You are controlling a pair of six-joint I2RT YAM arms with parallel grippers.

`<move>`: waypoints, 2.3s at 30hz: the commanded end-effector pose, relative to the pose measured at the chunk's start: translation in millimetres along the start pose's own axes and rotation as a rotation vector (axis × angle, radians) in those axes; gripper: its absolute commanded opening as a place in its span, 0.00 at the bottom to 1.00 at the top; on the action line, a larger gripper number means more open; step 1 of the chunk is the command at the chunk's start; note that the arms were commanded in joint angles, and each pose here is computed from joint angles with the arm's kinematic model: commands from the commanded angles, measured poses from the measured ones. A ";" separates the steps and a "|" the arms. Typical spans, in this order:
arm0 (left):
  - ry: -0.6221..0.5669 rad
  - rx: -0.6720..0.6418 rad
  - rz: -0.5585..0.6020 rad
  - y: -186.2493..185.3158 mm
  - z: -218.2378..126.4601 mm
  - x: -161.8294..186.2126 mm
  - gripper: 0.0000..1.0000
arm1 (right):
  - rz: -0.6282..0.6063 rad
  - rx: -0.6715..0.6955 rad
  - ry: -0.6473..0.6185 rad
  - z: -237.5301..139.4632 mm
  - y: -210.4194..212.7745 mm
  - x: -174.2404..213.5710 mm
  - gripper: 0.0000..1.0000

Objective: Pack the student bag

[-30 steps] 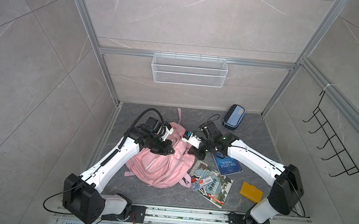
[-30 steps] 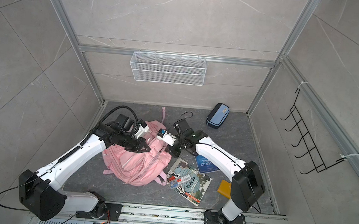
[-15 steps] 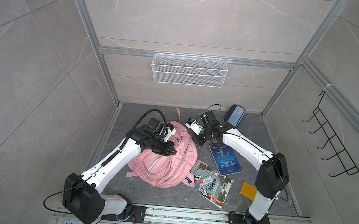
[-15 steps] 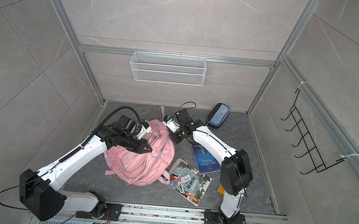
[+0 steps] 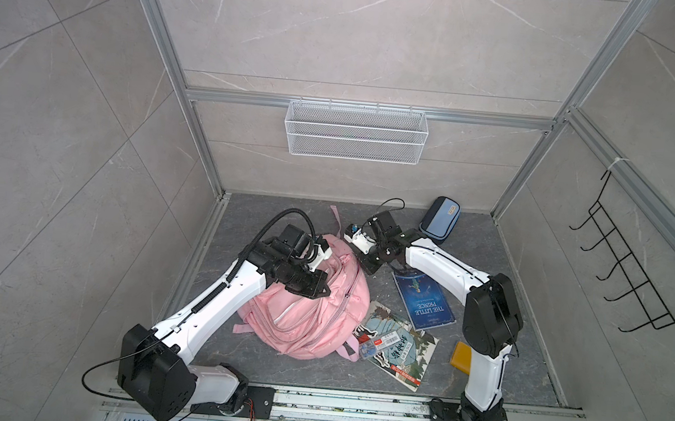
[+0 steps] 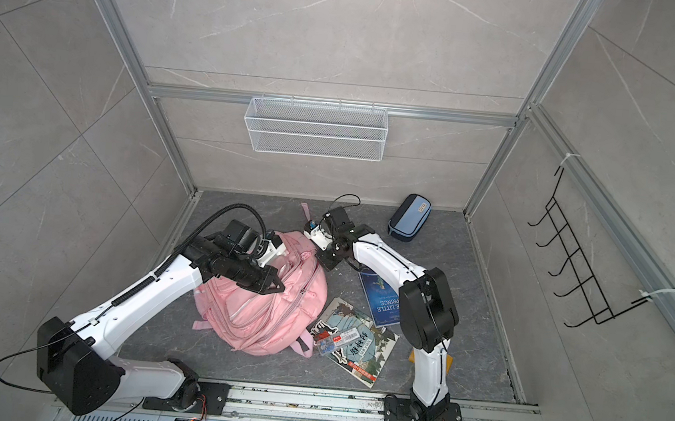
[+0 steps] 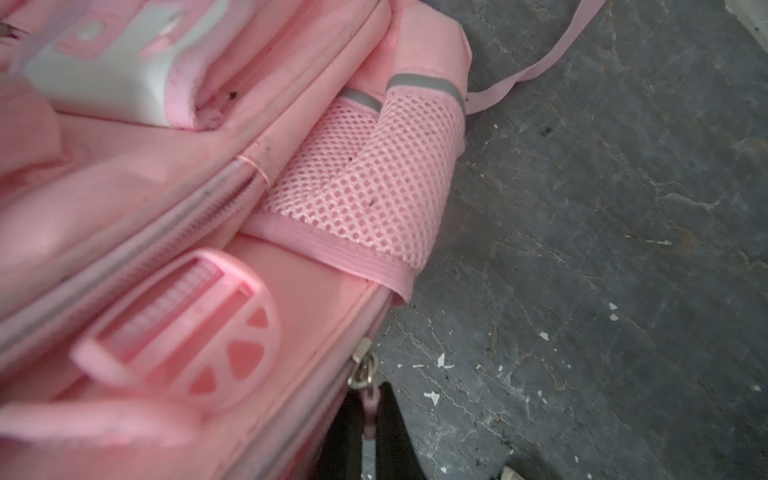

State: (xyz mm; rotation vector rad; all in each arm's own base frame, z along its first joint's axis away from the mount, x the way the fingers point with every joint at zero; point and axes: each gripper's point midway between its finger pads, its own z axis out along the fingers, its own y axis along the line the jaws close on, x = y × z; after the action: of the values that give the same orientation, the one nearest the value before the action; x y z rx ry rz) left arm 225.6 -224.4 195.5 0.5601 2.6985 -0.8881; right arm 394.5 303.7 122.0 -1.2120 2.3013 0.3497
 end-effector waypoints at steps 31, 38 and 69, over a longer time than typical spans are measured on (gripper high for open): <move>-0.164 0.151 0.005 -21.1 -26.0 -38.6 0.00 | -0.024 -0.407 -0.122 -66.0 116.3 11.5 0.68; -0.197 0.140 -0.013 -19.3 -27.0 -47.1 0.00 | -0.053 -0.463 -0.075 -57.7 126.2 29.6 0.42; -0.326 0.093 -0.345 23.8 -18.9 -123.2 0.00 | -0.268 -0.338 -0.002 -82.9 152.6 36.5 0.00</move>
State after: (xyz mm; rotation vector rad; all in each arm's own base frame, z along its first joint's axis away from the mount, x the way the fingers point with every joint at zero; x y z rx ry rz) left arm 286.7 -222.2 191.1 0.0909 2.7485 -0.9968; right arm 263.1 331.7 171.4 -1.5475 2.0609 0.5863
